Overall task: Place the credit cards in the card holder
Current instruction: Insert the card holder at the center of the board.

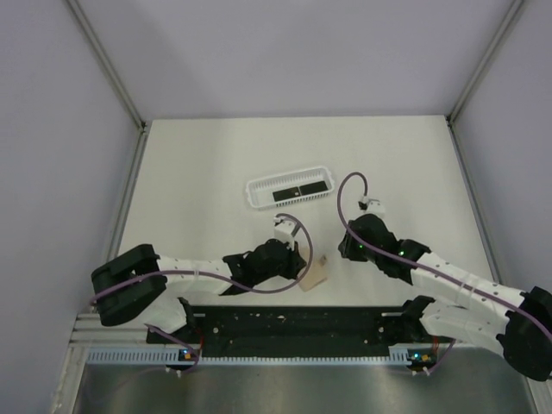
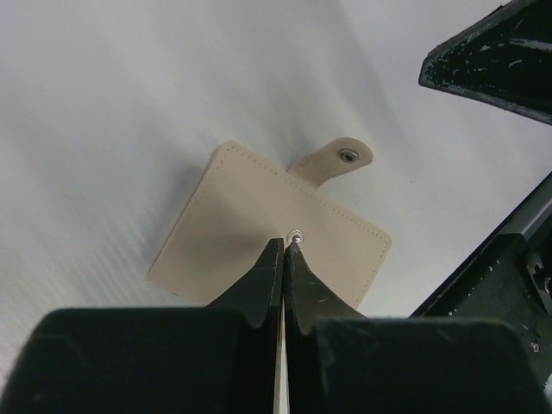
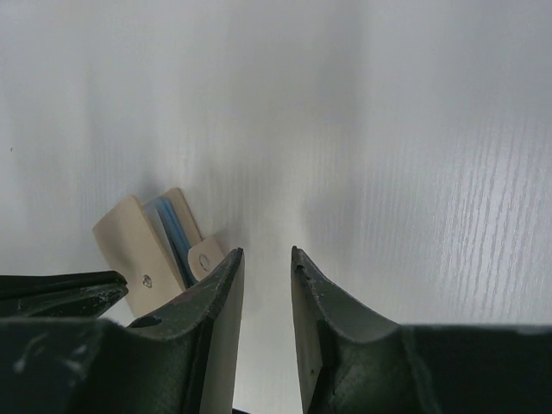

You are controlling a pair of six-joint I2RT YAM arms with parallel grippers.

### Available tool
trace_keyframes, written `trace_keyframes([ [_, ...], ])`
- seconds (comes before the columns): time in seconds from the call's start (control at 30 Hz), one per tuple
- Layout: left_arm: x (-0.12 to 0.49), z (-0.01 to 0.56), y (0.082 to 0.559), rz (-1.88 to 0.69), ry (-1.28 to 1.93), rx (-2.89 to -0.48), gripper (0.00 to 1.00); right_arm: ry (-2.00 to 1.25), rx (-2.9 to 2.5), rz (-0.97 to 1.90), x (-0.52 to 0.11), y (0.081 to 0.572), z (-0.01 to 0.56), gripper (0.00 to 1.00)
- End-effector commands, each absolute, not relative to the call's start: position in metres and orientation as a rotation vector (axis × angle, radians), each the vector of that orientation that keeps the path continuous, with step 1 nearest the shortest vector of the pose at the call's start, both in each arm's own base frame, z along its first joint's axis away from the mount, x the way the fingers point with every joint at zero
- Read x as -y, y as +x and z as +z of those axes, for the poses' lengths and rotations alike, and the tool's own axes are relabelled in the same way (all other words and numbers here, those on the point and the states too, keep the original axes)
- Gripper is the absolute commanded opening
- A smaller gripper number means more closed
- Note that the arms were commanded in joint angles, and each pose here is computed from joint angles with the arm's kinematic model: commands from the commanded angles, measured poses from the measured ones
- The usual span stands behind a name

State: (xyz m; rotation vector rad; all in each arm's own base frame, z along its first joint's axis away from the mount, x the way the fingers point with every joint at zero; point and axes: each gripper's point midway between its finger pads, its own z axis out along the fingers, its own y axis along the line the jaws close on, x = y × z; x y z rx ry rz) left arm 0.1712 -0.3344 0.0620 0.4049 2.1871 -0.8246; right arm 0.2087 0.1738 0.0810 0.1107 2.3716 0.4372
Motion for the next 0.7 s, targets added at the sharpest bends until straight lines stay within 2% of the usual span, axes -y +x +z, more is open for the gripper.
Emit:
trace_keyframes([
  [0.0, 0.335, 0.069, 0.185, -0.918, 0.305, -2.164, 0.0, 0.064, -2.361, 0.471, -0.182, 0.218, 0.082, 0.28],
  [0.3, 0.34, 0.06, 0.177, -0.976, 0.395, -2.202, 0.0, -0.011, -2.428, 0.586, -0.204, 0.22, 0.064, 0.17],
  [0.67, 0.34, 0.044, 0.161, -1.034, 0.426, -2.249, 0.0, -0.094, -2.453, 0.757, -0.232, 0.214, 0.06, 0.14],
])
